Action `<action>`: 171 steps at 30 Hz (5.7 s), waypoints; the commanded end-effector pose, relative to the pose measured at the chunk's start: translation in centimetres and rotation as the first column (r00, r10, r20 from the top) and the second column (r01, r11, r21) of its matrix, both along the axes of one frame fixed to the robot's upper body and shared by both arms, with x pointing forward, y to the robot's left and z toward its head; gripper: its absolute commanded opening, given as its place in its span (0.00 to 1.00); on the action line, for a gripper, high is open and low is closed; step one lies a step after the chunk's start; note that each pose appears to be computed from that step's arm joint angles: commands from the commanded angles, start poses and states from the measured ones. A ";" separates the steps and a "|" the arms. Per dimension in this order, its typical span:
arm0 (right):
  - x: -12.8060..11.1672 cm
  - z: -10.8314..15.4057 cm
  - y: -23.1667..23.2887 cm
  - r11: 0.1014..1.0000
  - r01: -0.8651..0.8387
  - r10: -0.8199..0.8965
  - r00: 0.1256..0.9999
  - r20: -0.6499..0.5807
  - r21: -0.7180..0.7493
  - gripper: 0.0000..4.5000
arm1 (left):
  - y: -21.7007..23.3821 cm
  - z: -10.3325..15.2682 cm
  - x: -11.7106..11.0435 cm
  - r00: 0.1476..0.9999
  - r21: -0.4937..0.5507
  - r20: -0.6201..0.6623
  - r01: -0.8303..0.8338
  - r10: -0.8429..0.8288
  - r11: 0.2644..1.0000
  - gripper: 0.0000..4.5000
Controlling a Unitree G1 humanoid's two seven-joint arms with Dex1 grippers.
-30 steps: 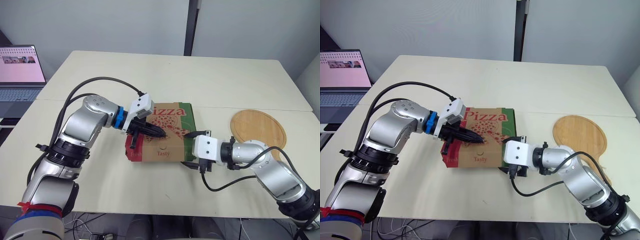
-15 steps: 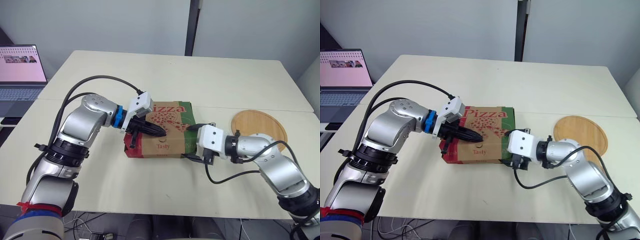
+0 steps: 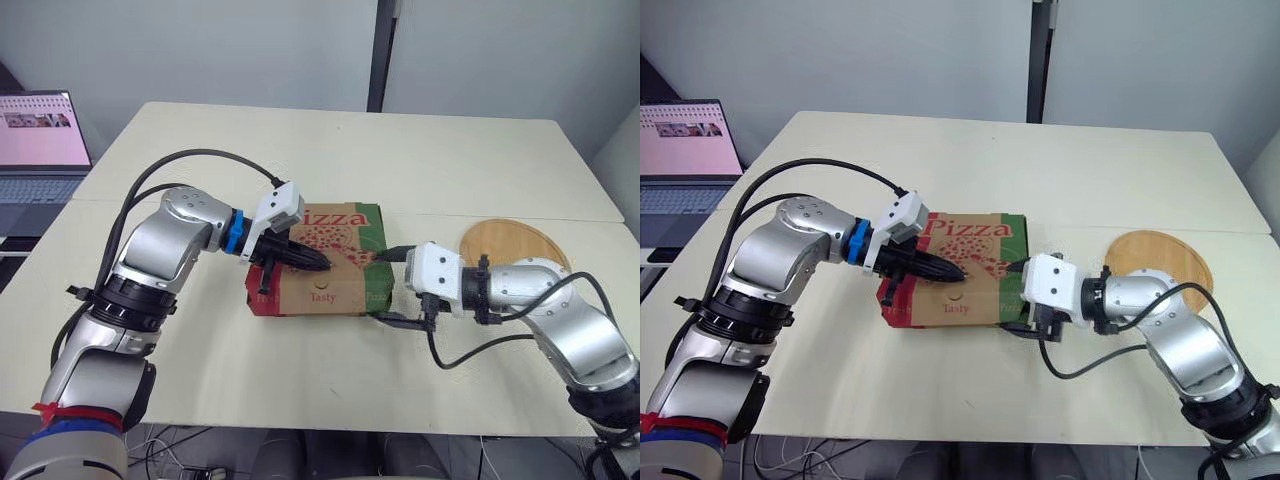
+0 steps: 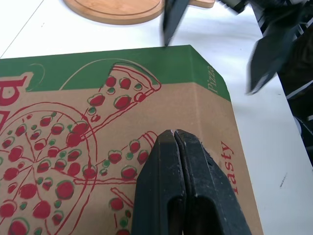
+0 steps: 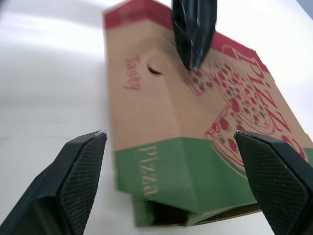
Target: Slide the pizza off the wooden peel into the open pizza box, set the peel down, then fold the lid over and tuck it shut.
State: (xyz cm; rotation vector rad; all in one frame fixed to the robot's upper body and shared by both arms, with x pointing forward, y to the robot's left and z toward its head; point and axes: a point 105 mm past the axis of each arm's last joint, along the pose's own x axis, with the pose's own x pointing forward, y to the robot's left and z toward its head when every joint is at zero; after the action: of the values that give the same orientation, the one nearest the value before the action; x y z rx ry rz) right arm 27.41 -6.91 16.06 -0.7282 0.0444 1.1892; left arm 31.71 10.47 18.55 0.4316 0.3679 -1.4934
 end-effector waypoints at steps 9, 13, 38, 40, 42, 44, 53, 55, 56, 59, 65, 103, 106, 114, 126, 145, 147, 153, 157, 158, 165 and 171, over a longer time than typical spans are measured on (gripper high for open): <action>2.3 1.6 0.6 0.996 0.083 -0.087 0.985 0.151 0.032 1.00 | 0.4 1.6 0.0 0.998 -0.008 0.055 0.002 -0.002 1.000 0.00; 2.8 1.6 0.6 0.993 0.110 -0.116 0.982 0.151 0.045 1.00 | 0.5 1.3 -0.1 0.999 0.001 0.054 0.005 -0.005 1.000 0.00; 1.7 1.0 -6.6 0.952 0.255 -0.241 0.966 -0.099 0.167 1.00 | 2.2 -1.2 -0.5 0.998 0.060 0.037 -0.044 0.041 0.997 0.00; 2.4 0.4 -7.3 0.947 0.284 -0.272 0.957 -0.098 0.149 1.00 | 2.3 -1.1 -0.5 0.998 0.059 0.039 -0.047 0.045 0.997 0.00; 3.0 -0.5 -7.2 0.952 0.283 -0.273 0.958 -0.091 0.119 0.91 | 2.4 -1.1 -0.5 0.998 0.059 0.040 -0.050 0.047 0.997 0.00; 3.2 -1.1 -6.5 0.958 0.264 -0.253 0.962 -0.103 0.114 0.80 | 2.4 -1.1 -0.6 0.998 0.059 0.039 -0.051 0.049 0.997 0.00; 2.4 -2.4 -2.9 0.975 0.125 -0.089 0.977 -0.192 0.182 0.09 | 2.4 -1.1 -0.6 0.998 0.057 0.038 -0.053 0.051 0.997 0.00; 2.3 -2.2 -2.5 0.968 0.124 -0.077 0.974 -0.212 0.217 0.01 | 2.3 -1.2 -0.7 0.998 0.057 0.037 -0.051 0.049 0.997 0.00; 2.3 -2.1 -2.5 0.967 0.126 -0.078 0.974 -0.214 0.222 0.01 | 2.3 -1.2 -0.7 0.998 0.058 0.037 -0.050 0.048 0.997 0.00; 2.4 -2.4 -3.1 0.973 0.134 -0.096 0.975 -0.202 0.187 0.01 | 2.3 -1.2 -0.7 0.998 0.059 0.038 -0.048 0.046 0.997 0.00; 3.0 -1.0 -6.0 0.982 0.158 -0.145 0.982 -0.123 0.103 0.01 | 2.4 -1.5 -0.8 0.998 0.062 0.037 -0.052 0.049 0.997 0.00; 0.7 -2.4 -0.9 0.995 -0.030 0.045 0.986 -0.161 0.093 0.01 | 8.9 -3.6 -1.2 0.898 0.006 0.076 -0.434 0.432 0.901 0.00; 0.6 -2.5 -0.7 0.996 -0.039 0.052 0.986 -0.160 0.083 0.01 | 7.9 -3.8 -1.1 0.888 -0.057 0.046 -0.454 0.457 0.889 0.00; 0.6 -2.6 -0.6 0.996 -0.046 0.057 0.985 -0.160 0.071 0.01 | 8.9 -1.4 -2.4 0.893 -0.101 0.027 -0.444 0.449 0.890 0.00; 0.5 -2.4 -0.4 0.995 -0.066 0.078 0.984 -0.159 0.080 0.01 | 5.5 -2.1 -1.3 0.890 -0.110 0.087 -0.439 0.448 0.892 0.00; 7.3 -1.3 -4.2 0.959 0.272 -0.273 0.962 0.001 0.078 0.01 | 10.3 -1.4 0.5 0.733 -0.190 0.135 -0.641 0.667 0.744 0.00; 8.0 -1.4 -4.5 0.951 0.300 -0.302 0.953 0.018 0.080 0.01 | 13.3 -1.3 1.6 0.622 -0.189 0.193 -0.736 0.759 0.651 0.00; 9.7 0.1 -4.5 0.925 0.336 -0.349 0.936 0.052 0.177 0.01 | 15.2 -4.7 1.9 0.532 -0.127 0.193 -0.820 0.824 0.559 0.00; 10.7 -0.2 -6.2 0.894 0.422 -0.430 0.902 0.026 0.151 0.01 | 13.2 -6.2 1.6 0.554 -0.133 0.130 -0.812 0.822 0.568 0.00; 10.9 -0.8 -6.6 0.889 0.442 -0.447 0.894 0.023 0.120 0.01 | 12.9 -6.4 1.5 0.559 -0.130 0.116 -0.811 0.821 0.571 0.00; 9.6 -3.5 -5.0 0.927 0.371 -0.368 0.928 -0.064 0.044 0.01 | 8.9 -7.2 1.2 0.657 -0.152 0.023 -0.743 0.754 0.652 0.00; 6.0 -3.6 -2.7 0.977 0.202 -0.188 0.967 -0.174 0.070 0.01 | 6.9 -7.4 -0.2 0.739 -0.126 0.003 -0.668 0.674 0.733 0.00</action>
State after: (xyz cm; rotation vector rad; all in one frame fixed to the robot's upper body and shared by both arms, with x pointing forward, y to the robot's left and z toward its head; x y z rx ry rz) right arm 34.68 -11.69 10.59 -0.5532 0.2788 0.9496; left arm 32.01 19.09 10.00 0.1809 0.3965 -0.6967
